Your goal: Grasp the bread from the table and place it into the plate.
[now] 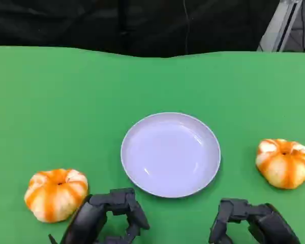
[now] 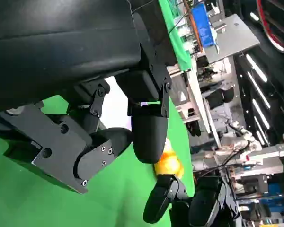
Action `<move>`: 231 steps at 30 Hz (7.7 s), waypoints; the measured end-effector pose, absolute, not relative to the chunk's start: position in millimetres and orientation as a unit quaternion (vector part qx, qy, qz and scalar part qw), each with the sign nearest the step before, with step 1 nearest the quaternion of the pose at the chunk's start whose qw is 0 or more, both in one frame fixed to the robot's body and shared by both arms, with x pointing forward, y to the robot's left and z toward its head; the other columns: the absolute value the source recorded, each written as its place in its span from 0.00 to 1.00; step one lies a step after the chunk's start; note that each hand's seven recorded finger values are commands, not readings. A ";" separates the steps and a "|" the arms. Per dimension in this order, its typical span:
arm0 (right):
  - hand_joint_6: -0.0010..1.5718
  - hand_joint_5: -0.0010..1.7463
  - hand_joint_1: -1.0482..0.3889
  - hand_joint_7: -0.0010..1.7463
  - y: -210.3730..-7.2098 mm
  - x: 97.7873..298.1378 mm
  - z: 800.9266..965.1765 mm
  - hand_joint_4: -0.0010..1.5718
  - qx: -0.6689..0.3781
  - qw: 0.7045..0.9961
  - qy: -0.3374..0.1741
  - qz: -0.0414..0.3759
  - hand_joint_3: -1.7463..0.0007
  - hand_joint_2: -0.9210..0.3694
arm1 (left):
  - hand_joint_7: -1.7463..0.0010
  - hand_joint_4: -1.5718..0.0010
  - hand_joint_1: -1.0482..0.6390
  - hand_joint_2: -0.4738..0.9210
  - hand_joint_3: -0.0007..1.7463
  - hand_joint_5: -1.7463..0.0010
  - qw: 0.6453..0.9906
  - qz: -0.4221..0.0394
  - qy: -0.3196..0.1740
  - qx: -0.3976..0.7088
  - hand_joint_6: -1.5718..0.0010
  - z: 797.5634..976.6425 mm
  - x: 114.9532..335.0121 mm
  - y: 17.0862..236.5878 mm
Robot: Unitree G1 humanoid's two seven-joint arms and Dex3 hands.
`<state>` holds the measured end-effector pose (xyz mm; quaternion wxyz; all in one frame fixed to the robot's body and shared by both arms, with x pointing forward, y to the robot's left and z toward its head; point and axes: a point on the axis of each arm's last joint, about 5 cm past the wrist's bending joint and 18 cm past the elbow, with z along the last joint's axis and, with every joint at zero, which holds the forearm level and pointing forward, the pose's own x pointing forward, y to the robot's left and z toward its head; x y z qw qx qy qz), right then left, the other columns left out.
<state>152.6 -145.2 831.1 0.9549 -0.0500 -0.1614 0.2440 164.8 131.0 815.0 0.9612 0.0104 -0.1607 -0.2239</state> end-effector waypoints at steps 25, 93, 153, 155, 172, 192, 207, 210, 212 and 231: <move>0.50 0.89 0.55 0.76 -145.7 152.3 830.2 0.51 -0.048 0.955 -0.162 0.243 0.48 0.23 | 0.99 0.38 0.51 0.91 0.18 0.97 0.969 -0.194 -0.154 -0.018 0.43 818.7 166.9 131.9; 0.50 0.89 0.56 0.76 -147.1 152.0 830.2 0.51 -0.051 0.956 -0.162 0.240 0.47 0.23 | 0.99 0.55 0.00 1.00 0.13 0.97 0.841 -0.093 -0.006 0.533 0.60 855.9 176.6 230.1; 0.49 0.89 0.56 0.76 -145.1 152.3 832.4 0.51 -0.053 0.955 -0.166 0.241 0.47 0.24 | 0.12 0.66 0.57 0.94 0.00 0.00 0.852 -0.075 -0.140 0.498 0.64 872.8 195.7 207.6; 0.50 0.89 0.56 0.76 -145.1 152.5 832.4 0.51 -0.053 0.955 -0.166 0.241 0.47 0.24 | 0.13 0.66 0.58 0.94 0.00 0.00 0.850 -0.067 -0.160 0.497 0.63 881.2 194.9 203.9; 0.50 0.88 0.54 0.77 -142.8 153.4 830.6 0.51 -0.050 0.956 -0.162 0.240 0.48 0.23 | 0.14 0.68 0.60 0.91 0.00 0.00 0.846 -0.102 -0.281 0.441 0.63 912.9 210.3 160.9; 0.50 0.89 0.54 0.76 -141.4 155.0 830.9 0.52 -0.051 0.956 -0.166 0.237 0.47 0.23 | 0.15 0.68 0.60 0.92 0.00 0.00 0.858 -0.171 -0.271 0.401 0.64 902.1 247.6 113.5; 0.50 0.88 0.53 0.76 -140.9 154.5 830.2 0.51 -0.054 0.955 -0.165 0.240 0.48 0.23 | 0.23 0.67 0.58 0.91 0.00 0.03 0.852 -0.250 -0.234 0.395 0.58 881.8 266.7 79.2; 0.50 0.88 0.54 0.76 -140.6 154.6 830.3 0.51 -0.054 0.955 -0.165 0.241 0.48 0.23 | 0.27 0.65 0.57 0.91 0.00 0.06 0.847 -0.264 -0.225 0.402 0.56 881.0 271.4 72.7; 0.50 0.88 0.54 0.76 -140.6 154.2 830.1 0.51 -0.054 0.955 -0.164 0.241 0.48 0.23 | 0.25 0.66 0.58 0.90 0.00 0.05 0.843 -0.271 -0.223 0.407 0.56 881.7 273.8 69.7; 0.50 0.87 0.54 0.75 -137.8 152.7 829.4 0.51 -0.050 0.956 -0.164 0.240 0.50 0.21 | 0.90 0.57 0.48 0.92 0.00 0.47 0.817 -0.317 -0.157 0.455 0.35 880.6 286.4 60.5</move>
